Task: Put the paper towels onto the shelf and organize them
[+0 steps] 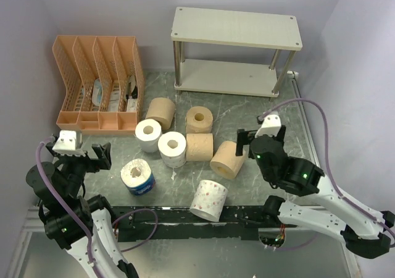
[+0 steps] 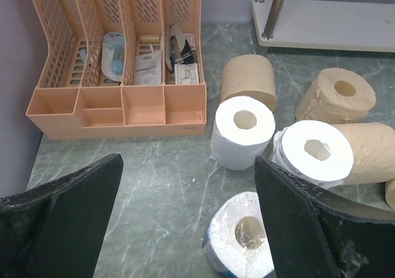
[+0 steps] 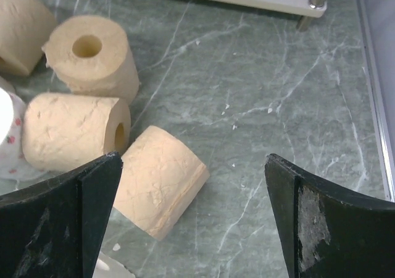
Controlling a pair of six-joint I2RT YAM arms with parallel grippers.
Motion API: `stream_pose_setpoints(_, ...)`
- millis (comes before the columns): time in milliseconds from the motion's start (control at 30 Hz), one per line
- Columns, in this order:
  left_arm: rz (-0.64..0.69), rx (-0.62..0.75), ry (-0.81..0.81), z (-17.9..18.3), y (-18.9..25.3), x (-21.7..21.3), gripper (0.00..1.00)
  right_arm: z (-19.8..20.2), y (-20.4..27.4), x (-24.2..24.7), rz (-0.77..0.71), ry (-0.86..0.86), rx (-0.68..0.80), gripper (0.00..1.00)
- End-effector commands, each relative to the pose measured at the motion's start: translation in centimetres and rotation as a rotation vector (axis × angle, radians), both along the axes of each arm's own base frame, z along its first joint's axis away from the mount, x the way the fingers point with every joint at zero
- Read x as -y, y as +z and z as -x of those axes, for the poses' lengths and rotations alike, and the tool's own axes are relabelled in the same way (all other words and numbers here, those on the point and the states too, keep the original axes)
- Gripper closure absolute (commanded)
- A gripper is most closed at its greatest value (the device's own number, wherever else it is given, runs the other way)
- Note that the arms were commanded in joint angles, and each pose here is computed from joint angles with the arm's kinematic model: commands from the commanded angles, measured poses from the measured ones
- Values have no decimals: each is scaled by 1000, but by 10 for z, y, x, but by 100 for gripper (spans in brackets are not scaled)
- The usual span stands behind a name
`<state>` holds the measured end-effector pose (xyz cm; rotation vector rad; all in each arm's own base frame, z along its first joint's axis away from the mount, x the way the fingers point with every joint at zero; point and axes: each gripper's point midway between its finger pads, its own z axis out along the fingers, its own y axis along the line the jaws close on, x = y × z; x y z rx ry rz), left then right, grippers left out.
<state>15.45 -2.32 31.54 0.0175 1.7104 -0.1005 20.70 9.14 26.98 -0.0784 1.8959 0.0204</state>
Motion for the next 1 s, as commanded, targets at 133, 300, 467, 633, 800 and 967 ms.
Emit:
stream_pose_setpoints(133,-29,38,-13,4,5,5,1,1,-2,0,-13,13,10,0)
stream_pose_setpoints(300,-34,47,-16,6,5,6,1,5,0,-7,-39,91,28,0)
stream_pose_setpoints(467,-38,50,-25,6,6,8,1,-3,-22,-37,96,144,-118,0)
stream_pose_setpoints(633,-39,52,-24,7,6,8,1,-13,-55,-92,117,195,-306,0)
stream_pose_setpoints(800,-40,55,-24,7,6,9,1,-29,-49,-124,50,257,-239,0)
stream_pose_setpoints(967,-39,54,-17,7,6,7,2,-36,-57,-171,20,381,-277,10)
